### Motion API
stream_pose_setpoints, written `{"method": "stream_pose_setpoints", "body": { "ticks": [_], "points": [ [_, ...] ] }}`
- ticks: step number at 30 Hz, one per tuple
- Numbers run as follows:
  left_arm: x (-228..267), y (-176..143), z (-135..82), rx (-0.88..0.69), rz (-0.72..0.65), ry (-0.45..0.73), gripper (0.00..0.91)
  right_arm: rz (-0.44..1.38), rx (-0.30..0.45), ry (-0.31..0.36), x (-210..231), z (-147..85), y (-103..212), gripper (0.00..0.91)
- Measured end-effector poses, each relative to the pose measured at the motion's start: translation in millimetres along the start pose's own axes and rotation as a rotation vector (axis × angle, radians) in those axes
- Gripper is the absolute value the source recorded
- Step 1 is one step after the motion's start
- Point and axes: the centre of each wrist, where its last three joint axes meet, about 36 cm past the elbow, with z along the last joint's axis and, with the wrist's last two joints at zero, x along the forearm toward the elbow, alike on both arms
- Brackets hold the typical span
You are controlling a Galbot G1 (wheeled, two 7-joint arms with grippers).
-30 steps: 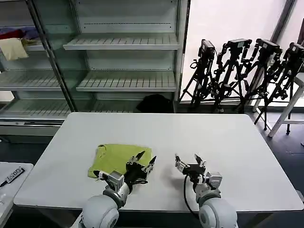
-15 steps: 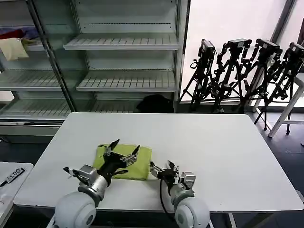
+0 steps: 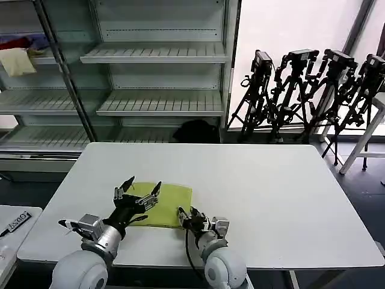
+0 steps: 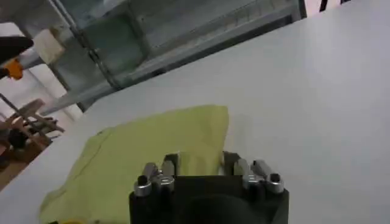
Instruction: Fold and organize the clothes.
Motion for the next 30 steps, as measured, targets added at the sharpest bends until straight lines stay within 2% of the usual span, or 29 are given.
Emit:
{"method": "stream_pose_setpoints", "body": {
  "ticks": [11,18,30],
  "points": [
    [5,3,4,0.012,-0.026,-0.009,0.907,0.023,-0.014,0.007,-3,0,-2,0.000],
    [7,3,7,0.017,-0.035,-0.012,0.907,0.041,-0.020,-0.011,5,-6,-12,0.000],
    [7,2,10,0.020,-0.043,-0.007,0.907,0.104,-0.014,-0.067,41,-25,-62,0.000]
  ]
}}
